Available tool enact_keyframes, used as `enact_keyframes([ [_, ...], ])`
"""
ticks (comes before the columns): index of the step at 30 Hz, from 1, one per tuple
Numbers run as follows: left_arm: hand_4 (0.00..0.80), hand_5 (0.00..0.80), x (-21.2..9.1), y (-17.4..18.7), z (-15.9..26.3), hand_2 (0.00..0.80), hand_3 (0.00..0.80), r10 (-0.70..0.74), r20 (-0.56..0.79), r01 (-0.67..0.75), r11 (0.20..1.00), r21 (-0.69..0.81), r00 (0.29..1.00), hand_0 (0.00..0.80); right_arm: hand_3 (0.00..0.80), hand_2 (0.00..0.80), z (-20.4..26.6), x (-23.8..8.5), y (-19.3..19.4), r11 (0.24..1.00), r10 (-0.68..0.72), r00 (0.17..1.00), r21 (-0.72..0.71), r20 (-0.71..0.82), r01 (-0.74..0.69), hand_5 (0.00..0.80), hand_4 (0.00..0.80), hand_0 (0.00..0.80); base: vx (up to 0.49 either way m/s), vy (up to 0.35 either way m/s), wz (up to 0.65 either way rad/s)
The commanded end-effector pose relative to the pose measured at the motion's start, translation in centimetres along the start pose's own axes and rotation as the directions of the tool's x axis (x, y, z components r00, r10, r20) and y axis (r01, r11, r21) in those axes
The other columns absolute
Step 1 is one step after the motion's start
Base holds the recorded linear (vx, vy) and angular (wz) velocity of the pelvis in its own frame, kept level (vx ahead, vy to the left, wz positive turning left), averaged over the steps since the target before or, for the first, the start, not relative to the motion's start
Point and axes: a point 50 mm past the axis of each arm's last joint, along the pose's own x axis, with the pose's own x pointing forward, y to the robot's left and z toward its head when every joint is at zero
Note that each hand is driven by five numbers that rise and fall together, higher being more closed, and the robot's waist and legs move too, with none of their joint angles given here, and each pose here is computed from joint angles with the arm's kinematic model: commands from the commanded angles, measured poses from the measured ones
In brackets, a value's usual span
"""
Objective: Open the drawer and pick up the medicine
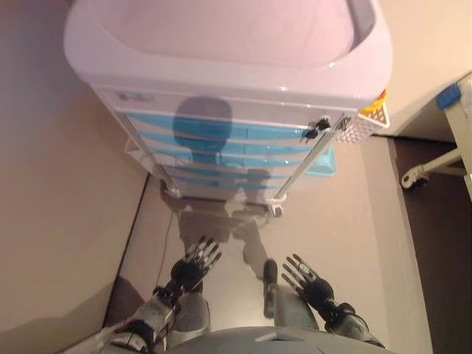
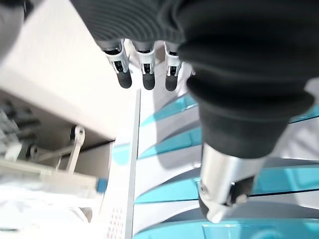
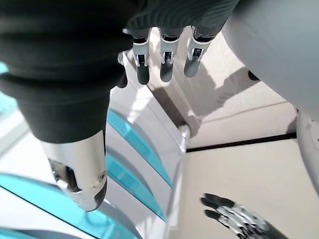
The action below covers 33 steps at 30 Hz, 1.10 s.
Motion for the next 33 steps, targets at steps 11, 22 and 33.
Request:
enact_keyframes([
  [11, 0.000, 0.000, 5.4, -8.3, 3.6, 0.000, 0.000, -0.360, 0.271, 0.403, 0.906, -0.125, 0.893, 0.000, 0.000, 0.000, -0.4, -0.1, 1.3, 0.997, 0.055, 0.998, 0.044, 0.006, -0.055, 0.000, 0.000, 0.000, 0.003, 0.002, -0.08],
  [22, 0.000, 0.000, 7.2, -12.2, 8.3, 0.000, 0.000, -0.416, 0.431, 0.514, 0.847, -0.135, 0.800, 0.000, 0.000, 0.000, -1.1, 0.0, 2.1, 0.993, 0.111, 0.993, 0.035, -0.033, -0.110, 0.000, 0.000, 0.000, 0.001, -0.009, -0.02],
  [33, 0.000, 0.000, 7.5, -15.8, 14.9, 0.000, 0.000, -0.429, 0.525, 0.535, 0.843, -0.060, 0.735, 0.000, 0.000, 0.000, -1.6, 0.1, 2.7, 0.987, 0.157, 0.987, 0.043, -0.047, -0.155, 0.000, 0.000, 0.000, 0.008, -0.017, -0.04],
])
